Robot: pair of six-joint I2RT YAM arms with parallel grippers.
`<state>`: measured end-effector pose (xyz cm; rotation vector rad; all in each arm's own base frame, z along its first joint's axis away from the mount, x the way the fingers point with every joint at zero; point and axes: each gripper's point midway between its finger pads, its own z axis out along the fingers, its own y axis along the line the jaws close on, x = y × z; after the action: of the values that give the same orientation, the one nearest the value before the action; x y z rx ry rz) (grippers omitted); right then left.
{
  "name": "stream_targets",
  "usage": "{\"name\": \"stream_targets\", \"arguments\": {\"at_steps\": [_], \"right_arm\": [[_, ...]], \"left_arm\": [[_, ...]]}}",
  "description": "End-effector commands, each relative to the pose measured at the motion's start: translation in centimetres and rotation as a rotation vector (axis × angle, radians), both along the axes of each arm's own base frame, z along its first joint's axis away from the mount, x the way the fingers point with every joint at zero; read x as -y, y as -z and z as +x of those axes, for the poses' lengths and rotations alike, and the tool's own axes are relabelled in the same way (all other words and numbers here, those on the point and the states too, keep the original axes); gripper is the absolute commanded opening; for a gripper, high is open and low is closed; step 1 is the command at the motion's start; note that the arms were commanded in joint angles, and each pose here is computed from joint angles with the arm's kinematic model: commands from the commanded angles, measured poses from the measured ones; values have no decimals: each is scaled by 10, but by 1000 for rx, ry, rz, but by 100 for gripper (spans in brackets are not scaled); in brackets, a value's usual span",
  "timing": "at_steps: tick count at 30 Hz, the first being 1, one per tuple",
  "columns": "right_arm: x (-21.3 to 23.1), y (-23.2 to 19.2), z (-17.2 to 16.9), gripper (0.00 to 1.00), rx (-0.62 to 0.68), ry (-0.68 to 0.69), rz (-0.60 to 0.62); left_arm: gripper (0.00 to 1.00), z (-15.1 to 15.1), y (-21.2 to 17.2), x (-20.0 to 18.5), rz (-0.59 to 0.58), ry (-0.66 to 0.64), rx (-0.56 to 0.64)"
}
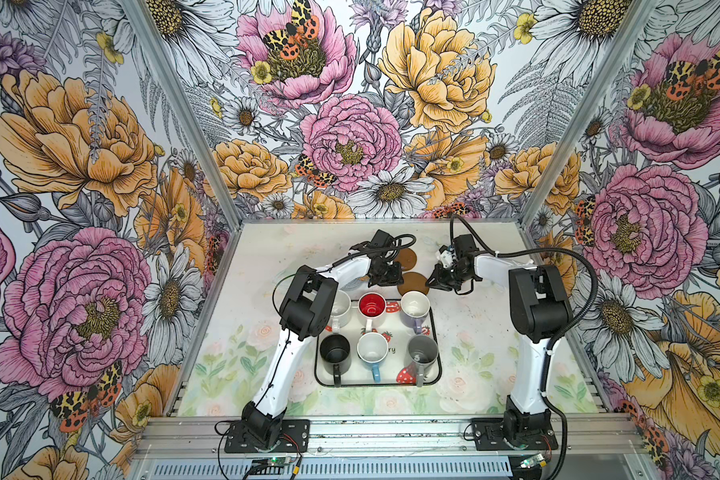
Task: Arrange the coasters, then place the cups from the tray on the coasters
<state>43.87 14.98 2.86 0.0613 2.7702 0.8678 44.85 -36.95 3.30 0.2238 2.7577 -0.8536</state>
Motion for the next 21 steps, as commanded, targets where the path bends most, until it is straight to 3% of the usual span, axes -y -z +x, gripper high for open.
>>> {"name": "stream_targets", "arguments": {"at_steps": [1, 21], "right_arm": [[-14, -10, 3, 19, 34, -26, 61], [14, -27, 54, 19, 86, 60, 139]], "left_arm": [[27, -16, 1, 40, -80, 64, -30], [25, 12, -2, 82, -179, 27, -31]]}}
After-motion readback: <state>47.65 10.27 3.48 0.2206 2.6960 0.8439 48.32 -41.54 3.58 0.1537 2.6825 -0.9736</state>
